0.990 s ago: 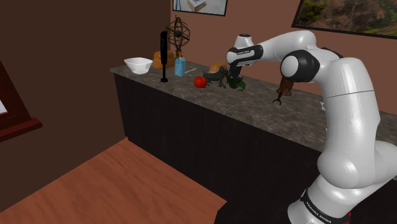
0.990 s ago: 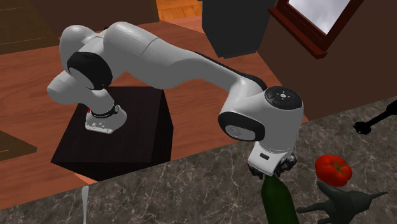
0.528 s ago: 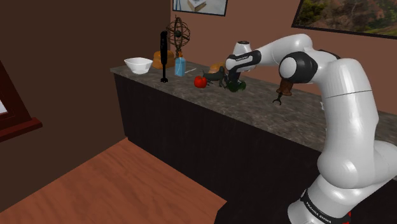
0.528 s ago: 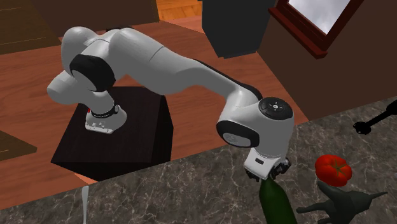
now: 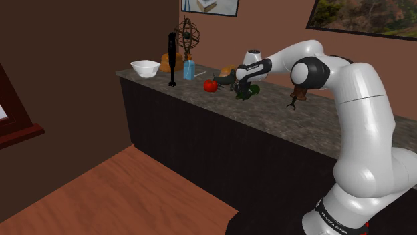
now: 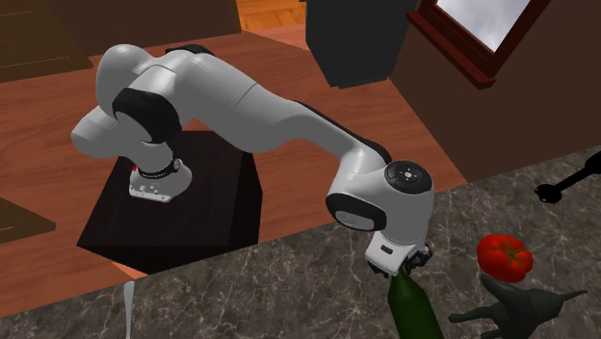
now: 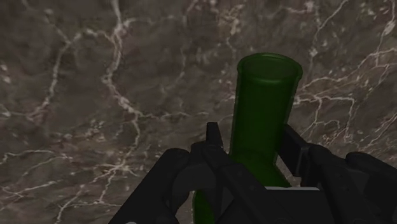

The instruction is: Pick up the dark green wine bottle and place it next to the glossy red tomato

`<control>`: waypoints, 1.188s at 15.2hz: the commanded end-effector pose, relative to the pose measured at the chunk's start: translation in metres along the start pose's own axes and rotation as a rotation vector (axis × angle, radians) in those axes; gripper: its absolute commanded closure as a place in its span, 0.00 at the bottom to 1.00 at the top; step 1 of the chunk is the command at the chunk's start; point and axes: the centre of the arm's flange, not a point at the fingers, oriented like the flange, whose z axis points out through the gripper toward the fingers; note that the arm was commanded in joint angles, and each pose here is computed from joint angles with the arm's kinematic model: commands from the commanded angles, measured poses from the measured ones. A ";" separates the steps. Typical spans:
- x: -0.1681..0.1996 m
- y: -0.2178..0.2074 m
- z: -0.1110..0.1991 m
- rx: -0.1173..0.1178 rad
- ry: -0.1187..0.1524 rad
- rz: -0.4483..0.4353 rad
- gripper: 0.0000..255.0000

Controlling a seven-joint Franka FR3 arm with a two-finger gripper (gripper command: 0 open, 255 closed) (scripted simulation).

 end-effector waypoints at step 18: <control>-0.001 0.000 -0.048 0.000 0.000 0.000 0.00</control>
